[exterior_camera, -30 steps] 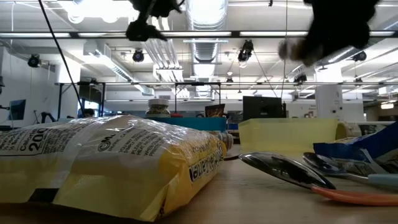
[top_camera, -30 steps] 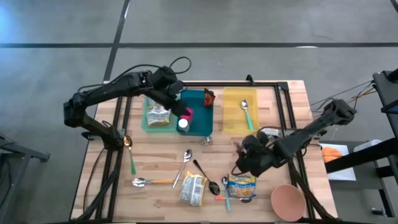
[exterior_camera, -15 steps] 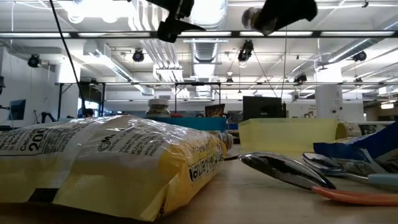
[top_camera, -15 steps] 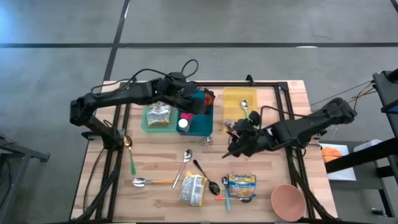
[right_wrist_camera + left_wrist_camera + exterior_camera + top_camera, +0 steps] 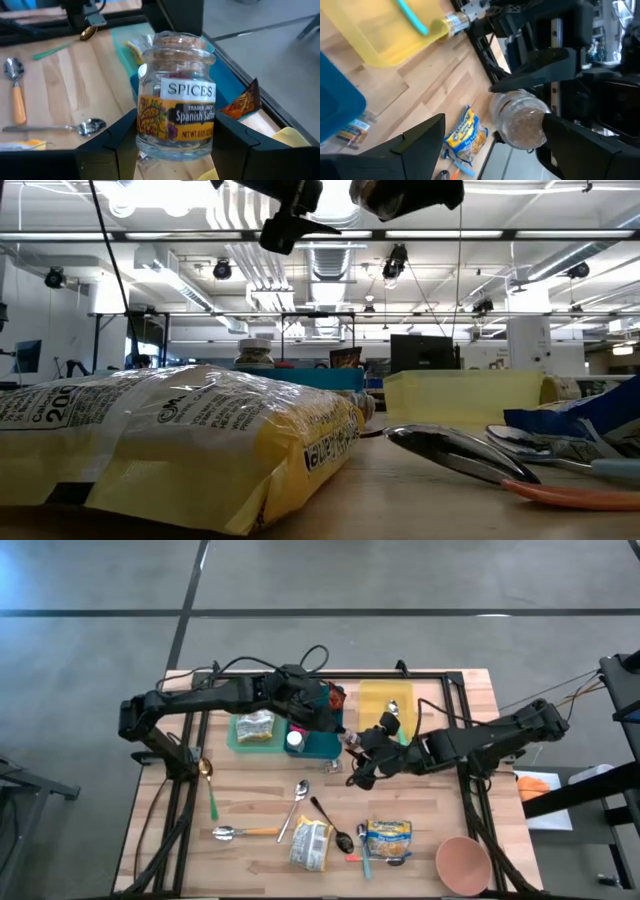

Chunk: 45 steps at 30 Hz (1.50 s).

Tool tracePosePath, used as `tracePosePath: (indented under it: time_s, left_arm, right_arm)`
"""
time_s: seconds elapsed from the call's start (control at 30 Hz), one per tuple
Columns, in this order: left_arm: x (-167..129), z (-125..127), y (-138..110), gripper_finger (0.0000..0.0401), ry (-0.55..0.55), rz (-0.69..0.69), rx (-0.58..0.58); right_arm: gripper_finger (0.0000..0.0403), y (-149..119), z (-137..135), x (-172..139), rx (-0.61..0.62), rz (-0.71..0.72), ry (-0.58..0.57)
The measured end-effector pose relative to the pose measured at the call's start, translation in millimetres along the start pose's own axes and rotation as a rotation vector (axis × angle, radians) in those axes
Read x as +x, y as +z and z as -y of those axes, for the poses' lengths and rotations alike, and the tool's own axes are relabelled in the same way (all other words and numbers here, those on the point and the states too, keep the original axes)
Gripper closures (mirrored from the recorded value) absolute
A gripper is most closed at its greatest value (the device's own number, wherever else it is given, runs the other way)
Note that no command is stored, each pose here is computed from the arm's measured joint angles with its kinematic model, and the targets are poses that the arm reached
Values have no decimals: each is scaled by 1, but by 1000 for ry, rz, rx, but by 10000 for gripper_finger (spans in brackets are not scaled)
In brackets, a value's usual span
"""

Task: Pick & Place Food Item
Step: Put the right brown seasoning bottle into the blue bin

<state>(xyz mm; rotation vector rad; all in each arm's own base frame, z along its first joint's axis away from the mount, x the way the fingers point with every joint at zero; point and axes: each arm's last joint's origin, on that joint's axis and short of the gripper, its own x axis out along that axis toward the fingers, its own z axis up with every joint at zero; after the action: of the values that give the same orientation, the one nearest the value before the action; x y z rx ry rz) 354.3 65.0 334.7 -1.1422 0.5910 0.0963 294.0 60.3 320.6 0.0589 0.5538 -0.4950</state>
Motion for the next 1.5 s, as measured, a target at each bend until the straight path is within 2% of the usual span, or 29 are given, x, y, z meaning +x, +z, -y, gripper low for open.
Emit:
tracePosePath:
  time_s: [0.1, 0.43, 1.5]
  left_arm:
    - [6, -1, -2, 60, -17, -38, 1]
    - [9, 2, -1, 60, -57, -42, 14]
    - [10, 3, -2, 60, -42, -16, 11]
  right_arm:
    - [216, 1, 3, 3, -2, -3, 0]
    - [216, 2, 4, 5, -13, -10, 28]
    - [216, 1, 5, 7, 14, -31, 55]
